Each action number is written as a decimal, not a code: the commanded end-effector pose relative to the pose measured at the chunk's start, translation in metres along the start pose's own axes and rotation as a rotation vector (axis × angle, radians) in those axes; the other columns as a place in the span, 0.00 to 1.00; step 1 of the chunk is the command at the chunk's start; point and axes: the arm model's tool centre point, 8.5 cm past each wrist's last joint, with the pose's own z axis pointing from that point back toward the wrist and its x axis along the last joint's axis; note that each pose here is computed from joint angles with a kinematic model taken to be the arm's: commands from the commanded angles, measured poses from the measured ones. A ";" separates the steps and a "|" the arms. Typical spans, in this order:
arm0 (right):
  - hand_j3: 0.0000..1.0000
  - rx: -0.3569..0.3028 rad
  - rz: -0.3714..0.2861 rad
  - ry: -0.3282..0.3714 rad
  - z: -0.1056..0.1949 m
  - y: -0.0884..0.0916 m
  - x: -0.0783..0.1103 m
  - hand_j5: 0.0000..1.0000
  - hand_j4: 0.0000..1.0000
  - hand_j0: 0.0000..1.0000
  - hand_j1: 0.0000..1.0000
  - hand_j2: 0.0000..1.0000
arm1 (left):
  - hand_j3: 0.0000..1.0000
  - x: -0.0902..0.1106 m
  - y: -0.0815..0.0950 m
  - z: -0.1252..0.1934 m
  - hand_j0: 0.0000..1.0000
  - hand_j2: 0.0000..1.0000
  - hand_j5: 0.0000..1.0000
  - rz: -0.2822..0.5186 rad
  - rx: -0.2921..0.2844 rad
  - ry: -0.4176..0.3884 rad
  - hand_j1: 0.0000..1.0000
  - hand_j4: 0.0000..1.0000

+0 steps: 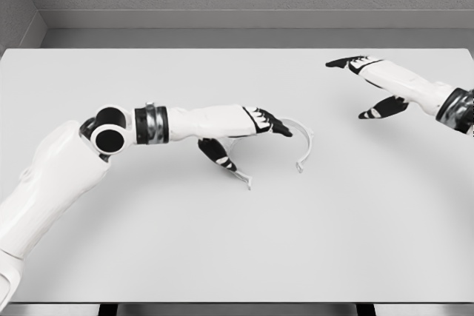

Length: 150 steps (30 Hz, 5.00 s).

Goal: Assemble PVC drainage pipe clamps

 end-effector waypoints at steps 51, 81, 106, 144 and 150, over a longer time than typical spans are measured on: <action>1.00 0.152 0.332 -0.034 0.000 -0.015 0.043 1.00 1.00 1.00 1.00 1.00 | 1.00 0.000 -0.021 -0.047 1.00 1.00 1.00 0.028 -0.047 -0.008 1.00 1.00; 1.00 0.115 0.347 0.006 0.018 -0.032 0.035 1.00 1.00 1.00 1.00 1.00 | 1.00 -0.061 0.004 0.038 1.00 1.00 1.00 0.069 0.051 0.219 1.00 1.00; 1.00 0.117 0.346 -0.008 0.014 -0.030 0.039 1.00 1.00 1.00 1.00 1.00 | 1.00 -0.043 -0.016 -0.005 1.00 1.00 1.00 0.060 -0.019 0.148 1.00 1.00; 1.00 0.118 0.347 -0.007 0.014 -0.029 0.039 1.00 1.00 1.00 1.00 1.00 | 1.00 -0.029 -0.013 -0.032 1.00 1.00 1.00 0.060 -0.007 0.092 1.00 1.00; 1.00 0.118 0.347 -0.007 0.014 -0.030 0.039 1.00 1.00 1.00 1.00 1.00 | 1.00 -0.025 -0.012 -0.038 1.00 1.00 1.00 0.061 -0.004 0.079 1.00 1.00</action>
